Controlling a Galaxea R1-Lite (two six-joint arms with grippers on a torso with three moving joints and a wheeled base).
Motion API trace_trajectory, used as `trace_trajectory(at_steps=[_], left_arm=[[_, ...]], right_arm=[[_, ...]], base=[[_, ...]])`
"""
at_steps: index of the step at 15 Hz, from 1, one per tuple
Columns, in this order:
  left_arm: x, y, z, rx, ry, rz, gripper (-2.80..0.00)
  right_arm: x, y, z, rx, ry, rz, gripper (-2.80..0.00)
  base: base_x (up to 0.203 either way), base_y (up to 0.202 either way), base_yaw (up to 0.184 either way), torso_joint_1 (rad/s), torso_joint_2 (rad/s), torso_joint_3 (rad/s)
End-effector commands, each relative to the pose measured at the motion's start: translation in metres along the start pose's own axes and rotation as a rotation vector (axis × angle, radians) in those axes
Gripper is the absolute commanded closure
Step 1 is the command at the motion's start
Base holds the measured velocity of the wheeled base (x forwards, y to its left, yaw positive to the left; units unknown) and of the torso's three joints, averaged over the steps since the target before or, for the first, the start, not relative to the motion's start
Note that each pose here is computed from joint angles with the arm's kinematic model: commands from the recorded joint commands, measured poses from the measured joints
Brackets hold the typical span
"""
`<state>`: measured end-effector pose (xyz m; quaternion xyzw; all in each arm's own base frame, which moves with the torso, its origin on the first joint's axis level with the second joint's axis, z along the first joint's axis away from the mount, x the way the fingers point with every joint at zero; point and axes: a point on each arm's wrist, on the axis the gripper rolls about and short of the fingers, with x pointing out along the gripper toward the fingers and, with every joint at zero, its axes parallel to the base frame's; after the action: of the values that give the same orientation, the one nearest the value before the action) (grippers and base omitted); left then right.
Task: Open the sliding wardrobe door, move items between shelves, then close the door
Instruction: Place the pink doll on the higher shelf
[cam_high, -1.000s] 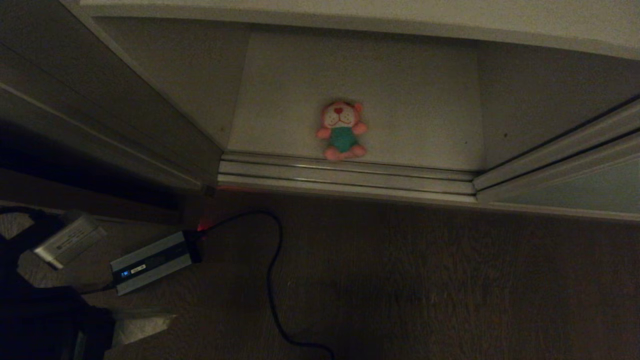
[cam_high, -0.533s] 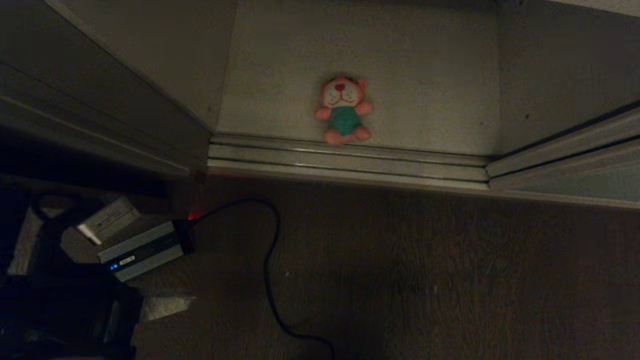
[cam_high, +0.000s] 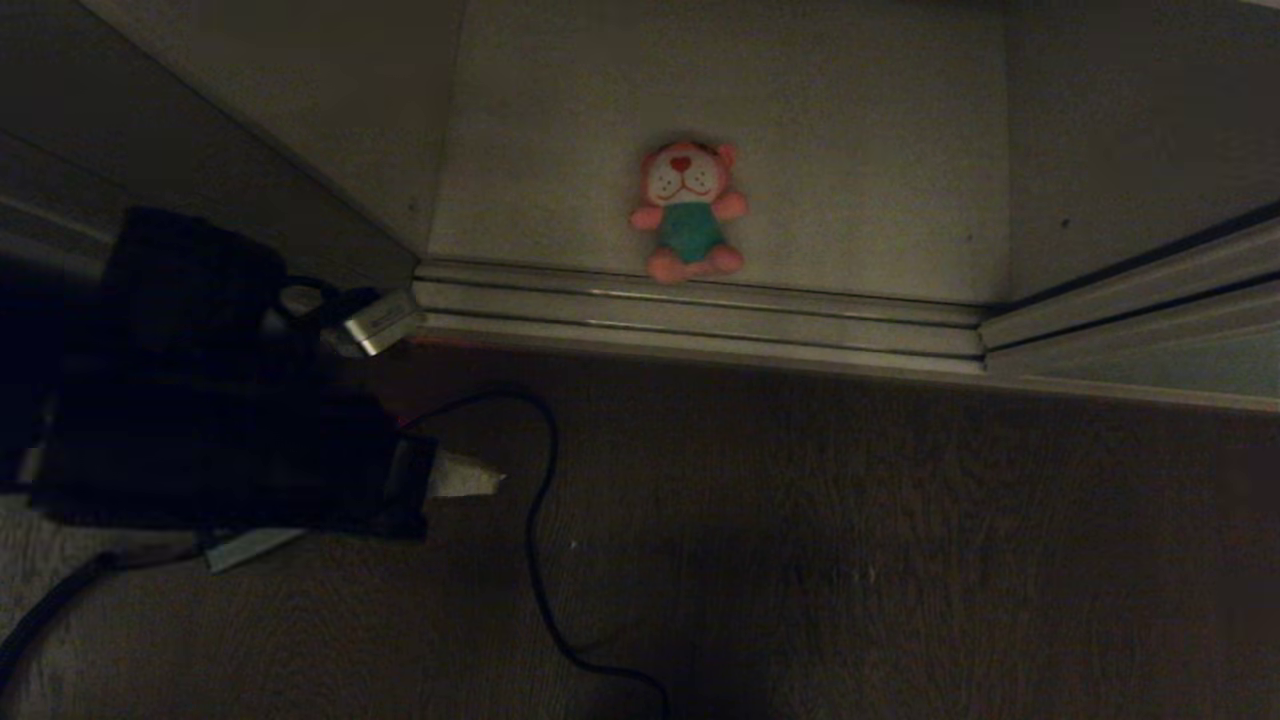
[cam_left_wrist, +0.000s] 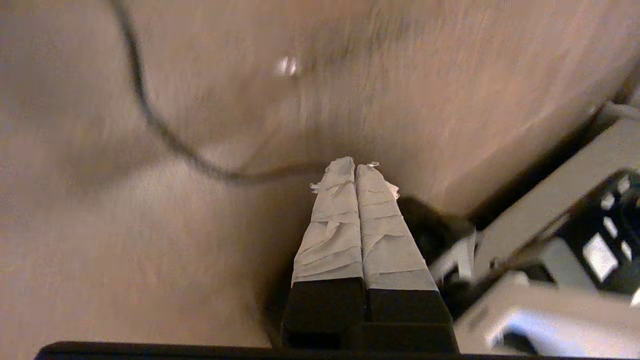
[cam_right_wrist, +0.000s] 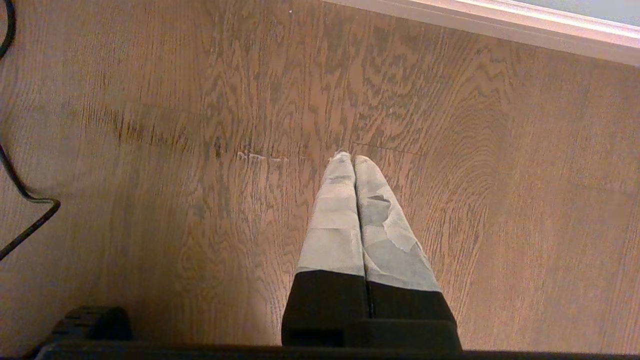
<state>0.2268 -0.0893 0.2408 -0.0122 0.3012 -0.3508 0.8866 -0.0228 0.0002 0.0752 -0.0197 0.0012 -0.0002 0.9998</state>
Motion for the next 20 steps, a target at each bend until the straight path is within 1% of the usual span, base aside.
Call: trace_trajectory(at_steps=[1,2,3,4,5,7,8,9,10,12,13,15,16,20], left_arm=[[0.053,0.012,0.014,-0.012,0.048,-0.03,0.0],[0.068,0.015,0.022,-0.015,0.038,-0.035,0.0],[0.083,0.018,0.033,-0.017,0.01,-0.033,0.0],[0.095,0.019,0.046,-0.023,-0.038,-0.02,0.0],[0.105,0.02,0.059,-0.035,-0.091,0.003,0.0],[0.127,0.023,0.08,-0.073,-0.206,0.087,0.0],[0.136,0.022,0.088,-0.087,-0.261,0.125,-2.8],[0.143,0.02,0.093,-0.093,-0.3,0.139,-2.8],[0.146,0.02,0.099,-0.095,-0.343,0.134,-2.8],[0.151,0.019,0.109,-0.107,-0.399,0.118,-2.8],[0.159,0.02,0.112,-0.116,-0.417,0.109,-2.8],[0.175,0.021,0.116,-0.139,-0.478,0.081,-2.8],[0.184,0.021,0.119,-0.138,-0.504,0.07,-2.8],[0.212,0.02,0.128,-0.124,-0.559,0.051,-2.8]], right_arm=[[0.0,0.0,-0.001,-0.001,0.004,0.001,0.0],[0.0,0.0,-0.001,-0.001,0.004,0.001,0.0],[0.0,0.0,-0.001,-0.001,0.004,0.001,0.0],[0.0,0.0,-0.001,-0.001,0.004,0.001,0.0],[0.0,0.0,-0.001,-0.001,0.004,0.001,0.0],[0.0,0.0,-0.001,-0.001,0.004,0.001,0.0],[0.0,0.0,-0.001,-0.001,0.004,0.001,0.0],[0.0,0.0,-0.001,-0.001,0.004,0.001,0.0],[0.0,0.0,-0.001,-0.001,0.004,0.001,0.0],[0.0,0.0,-0.001,-0.001,0.005,0.001,0.0],[0.0,0.0,-0.001,-0.001,0.004,0.001,0.0],[0.0,0.0,-0.001,-0.001,0.004,0.001,0.0],[0.0,0.0,-0.001,-0.001,0.004,0.001,0.0],[0.0,0.0,-0.001,-0.001,0.004,0.001,0.0]], base=[[0.0,0.0,0.0,0.0,0.0,0.0],[0.0,0.0,0.0,0.0,0.0,0.0],[0.0,0.0,0.0,0.0,0.0,0.0],[0.0,0.0,0.0,0.0,0.0,0.0],[0.0,0.0,0.0,0.0,0.0,0.0],[0.0,0.0,0.0,0.0,0.0,0.0],[0.0,0.0,0.0,0.0,0.0,0.0],[0.0,0.0,0.0,0.0,0.0,0.0],[0.0,0.0,0.0,0.0,0.0,0.0],[0.0,0.0,0.0,0.0,0.0,0.0],[0.0,0.0,0.0,0.0,0.0,0.0],[0.0,0.0,0.0,0.0,0.0,0.0],[0.0,0.0,0.0,0.0,0.0,0.0],[0.0,0.0,0.0,0.0,0.0,0.0]])
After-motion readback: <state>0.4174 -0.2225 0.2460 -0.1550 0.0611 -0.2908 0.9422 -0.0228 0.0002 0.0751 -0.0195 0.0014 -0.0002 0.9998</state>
